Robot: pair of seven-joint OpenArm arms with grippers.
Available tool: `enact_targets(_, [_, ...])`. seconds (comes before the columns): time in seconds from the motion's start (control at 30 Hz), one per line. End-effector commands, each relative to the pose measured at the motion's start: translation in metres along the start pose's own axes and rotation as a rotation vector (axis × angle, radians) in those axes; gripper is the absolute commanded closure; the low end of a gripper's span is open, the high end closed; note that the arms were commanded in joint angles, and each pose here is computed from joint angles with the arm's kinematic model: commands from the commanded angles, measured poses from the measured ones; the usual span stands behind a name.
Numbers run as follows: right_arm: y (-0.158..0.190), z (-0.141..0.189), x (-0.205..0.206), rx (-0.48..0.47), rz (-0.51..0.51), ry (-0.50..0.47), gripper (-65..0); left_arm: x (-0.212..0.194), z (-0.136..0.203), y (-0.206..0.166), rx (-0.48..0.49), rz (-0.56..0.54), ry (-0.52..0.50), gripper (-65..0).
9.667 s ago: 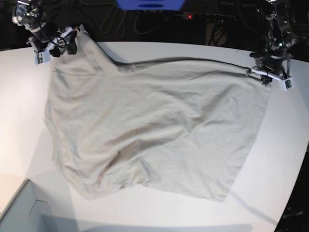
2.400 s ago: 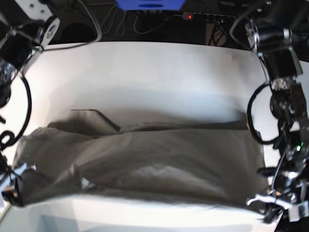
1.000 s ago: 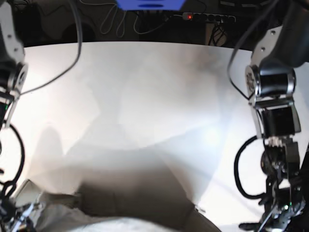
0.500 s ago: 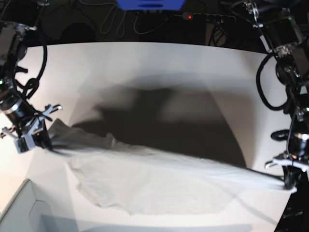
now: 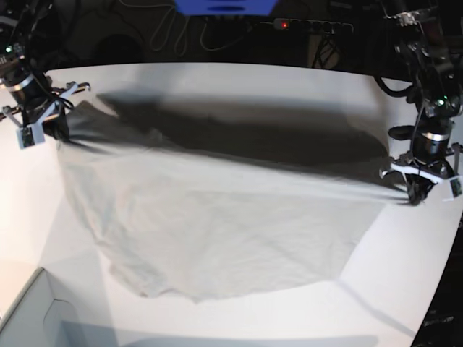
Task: Layout the t-shirt on the table in an organized manner, then fold the t-shirt properly
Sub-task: 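Pull the shirt edge back toward the arm bases with both grippers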
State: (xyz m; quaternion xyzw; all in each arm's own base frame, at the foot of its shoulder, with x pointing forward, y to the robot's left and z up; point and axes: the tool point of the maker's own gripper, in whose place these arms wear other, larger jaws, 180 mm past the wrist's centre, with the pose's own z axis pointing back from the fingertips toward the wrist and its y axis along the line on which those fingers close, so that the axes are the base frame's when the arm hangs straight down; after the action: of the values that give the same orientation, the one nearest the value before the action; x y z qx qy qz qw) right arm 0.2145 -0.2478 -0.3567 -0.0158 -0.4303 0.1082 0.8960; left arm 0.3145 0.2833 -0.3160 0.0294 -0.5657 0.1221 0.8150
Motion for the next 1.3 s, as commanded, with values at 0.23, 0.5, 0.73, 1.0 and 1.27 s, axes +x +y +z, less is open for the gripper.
enact_targets(0.23, [0.0, 0.01, -0.006, -0.006, -0.006, -0.004, 0.0, 0.0, 0.01, 0.003, 0.006, -0.003, -0.017, 0.0])
enact_targets(0.5, [-0.006, 0.014, -0.029, -0.002, -0.003, 0.063, 0.0, -0.037, 0.034, 0.011, 0.019, -0.025, 0.08, 0.0])
enact_targets(0.73, [-0.013, 0.01, -0.045, 0.005, -0.01, 0.108, 0.0, -0.097, 0.062, 0.018, 0.047, 0.006, 0.226, 0.0])
enact_targets(1.0, [-0.019, 0.011, -0.044, 0.001, 0.011, 0.113, 0.0, -0.128, 0.077, 0.043, 0.111, 0.026, 0.308, 0.0])
enact_targets(1.27, [-0.025, 0.012, -0.043, -0.003, 0.035, 0.126, 0.0, -0.141, 0.1, 0.072, 0.235, 0.103, 0.32, 0.0])
